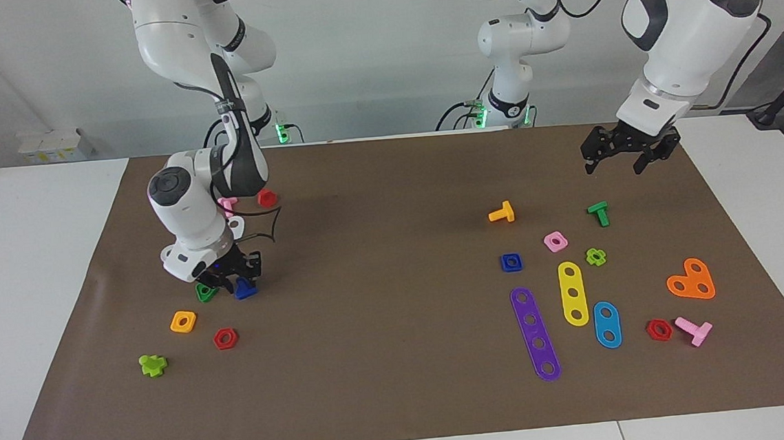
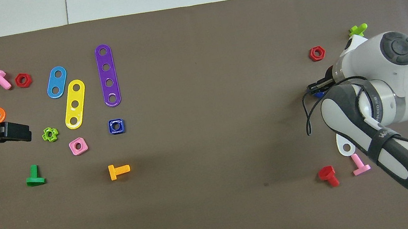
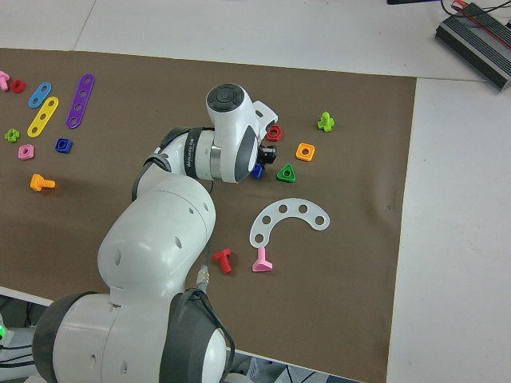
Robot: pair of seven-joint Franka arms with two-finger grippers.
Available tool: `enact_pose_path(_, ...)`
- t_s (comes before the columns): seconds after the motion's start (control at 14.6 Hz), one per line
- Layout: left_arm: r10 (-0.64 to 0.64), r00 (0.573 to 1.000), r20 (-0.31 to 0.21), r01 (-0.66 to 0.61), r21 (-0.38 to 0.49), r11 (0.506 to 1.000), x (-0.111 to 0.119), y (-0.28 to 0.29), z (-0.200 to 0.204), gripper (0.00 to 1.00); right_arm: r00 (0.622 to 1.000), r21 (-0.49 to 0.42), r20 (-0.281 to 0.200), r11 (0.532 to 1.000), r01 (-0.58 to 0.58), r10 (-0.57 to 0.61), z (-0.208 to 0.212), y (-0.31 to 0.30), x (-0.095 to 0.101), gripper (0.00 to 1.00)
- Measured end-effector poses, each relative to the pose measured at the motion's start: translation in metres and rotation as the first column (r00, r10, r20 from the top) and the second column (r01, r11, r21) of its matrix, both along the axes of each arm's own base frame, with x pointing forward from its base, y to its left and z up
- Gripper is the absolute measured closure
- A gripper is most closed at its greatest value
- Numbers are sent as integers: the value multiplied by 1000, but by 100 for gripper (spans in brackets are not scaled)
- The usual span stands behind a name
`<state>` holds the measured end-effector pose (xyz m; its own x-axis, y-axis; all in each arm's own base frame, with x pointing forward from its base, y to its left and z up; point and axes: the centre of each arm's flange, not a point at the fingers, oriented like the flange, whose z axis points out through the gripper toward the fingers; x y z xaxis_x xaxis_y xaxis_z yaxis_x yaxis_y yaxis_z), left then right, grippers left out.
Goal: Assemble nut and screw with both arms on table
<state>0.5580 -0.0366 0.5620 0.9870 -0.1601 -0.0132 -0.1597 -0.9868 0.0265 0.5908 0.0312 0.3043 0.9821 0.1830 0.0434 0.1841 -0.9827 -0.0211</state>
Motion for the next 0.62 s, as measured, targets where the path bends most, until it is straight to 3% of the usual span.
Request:
enact_pose_path(0.07,0,1000,0,0,0,1000,0,0,0,2,1000,0,0,1000,-1,1,0,0,0,54)
enact_pose_path(0.14,0,1000,1,0,0,1000,0,0,1,2,1000,0,0,1000,-1,1,0,0,0,66)
enact_pose_path(0.27,0,1000,2,0,0,1000,-1,0,1,4,1000,0,0,1000,-1,1,0,0,0,70)
enact_pose_path(0.34,0,1000,2,0,0,1000,-1,0,1,4,1000,1,1,1000,-1,1,0,0,0,81)
enact_pose_path(0.62,0,1000,1,0,0,1000,-2,0,-2,4,1000,5,-2,1000,15,-15,22,2,9,81)
